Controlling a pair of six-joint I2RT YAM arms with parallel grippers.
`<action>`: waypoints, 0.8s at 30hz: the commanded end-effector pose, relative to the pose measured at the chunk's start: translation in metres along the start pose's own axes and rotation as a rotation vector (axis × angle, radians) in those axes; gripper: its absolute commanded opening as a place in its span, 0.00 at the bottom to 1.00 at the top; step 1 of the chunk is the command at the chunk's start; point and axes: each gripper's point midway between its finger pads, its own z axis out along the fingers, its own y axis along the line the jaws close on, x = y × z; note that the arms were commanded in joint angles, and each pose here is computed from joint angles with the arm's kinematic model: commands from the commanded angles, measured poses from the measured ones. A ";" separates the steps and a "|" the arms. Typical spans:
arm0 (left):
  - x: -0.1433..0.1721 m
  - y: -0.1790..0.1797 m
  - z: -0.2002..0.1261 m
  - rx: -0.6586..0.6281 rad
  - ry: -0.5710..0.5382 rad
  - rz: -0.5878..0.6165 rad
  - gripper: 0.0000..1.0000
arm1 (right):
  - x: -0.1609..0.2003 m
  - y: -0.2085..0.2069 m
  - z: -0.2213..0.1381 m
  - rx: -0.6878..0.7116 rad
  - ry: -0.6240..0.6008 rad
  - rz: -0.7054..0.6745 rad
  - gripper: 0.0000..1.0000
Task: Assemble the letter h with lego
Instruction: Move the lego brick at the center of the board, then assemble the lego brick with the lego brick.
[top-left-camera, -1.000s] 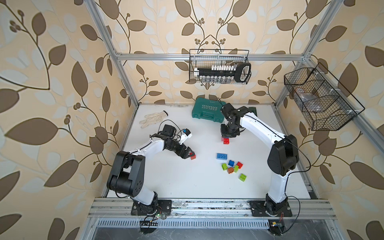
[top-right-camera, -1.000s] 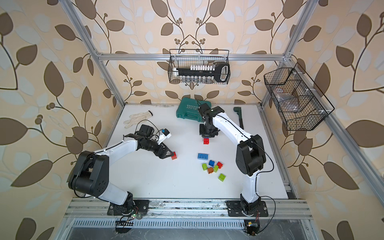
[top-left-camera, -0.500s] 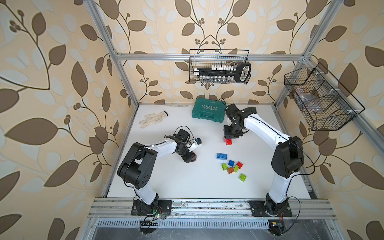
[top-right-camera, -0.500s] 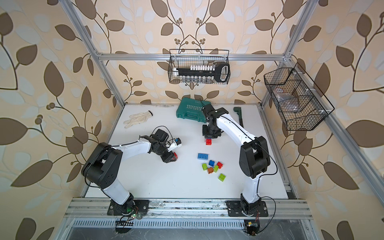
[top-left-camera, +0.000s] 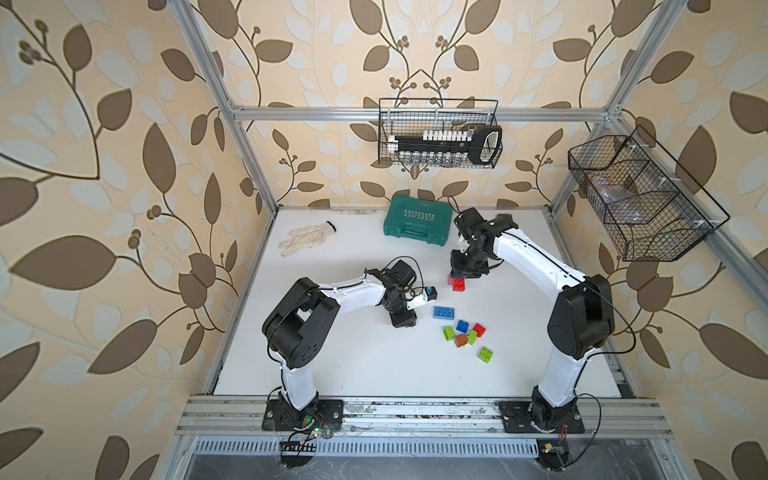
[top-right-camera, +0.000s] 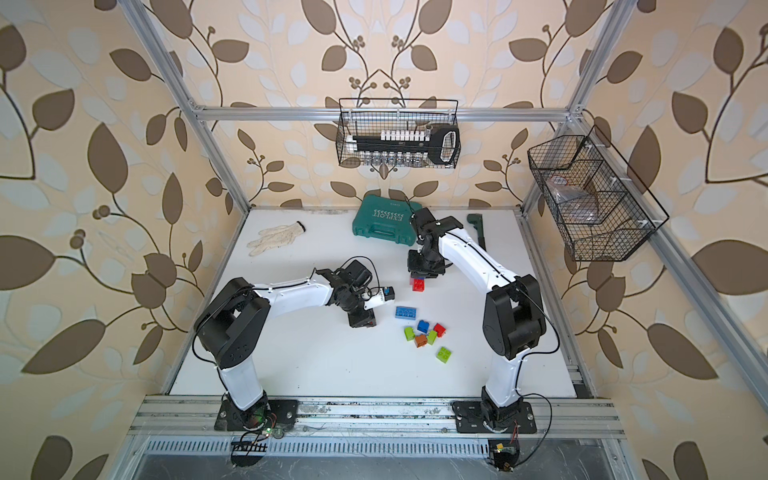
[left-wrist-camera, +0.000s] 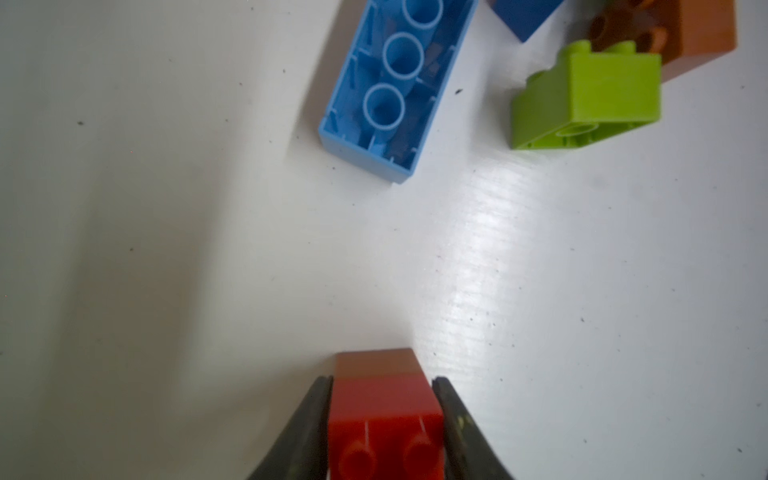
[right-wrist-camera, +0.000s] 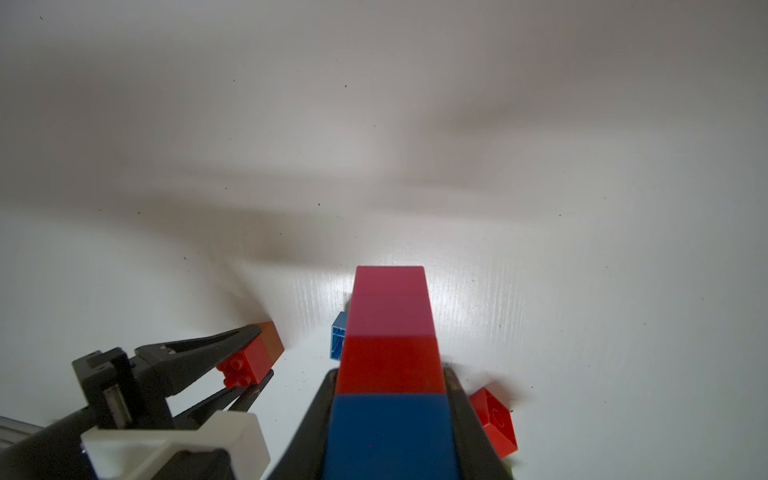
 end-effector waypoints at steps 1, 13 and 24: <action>-0.008 -0.008 -0.013 0.033 -0.027 0.018 0.65 | 0.003 0.012 -0.001 -0.038 0.008 -0.002 0.17; 0.039 0.035 -0.111 0.049 -0.287 -0.332 0.88 | 0.029 0.111 0.036 0.016 0.037 -0.167 0.17; 0.106 0.092 -0.123 -0.120 -0.334 -0.673 0.87 | 0.045 0.145 0.077 0.107 0.079 -0.249 0.17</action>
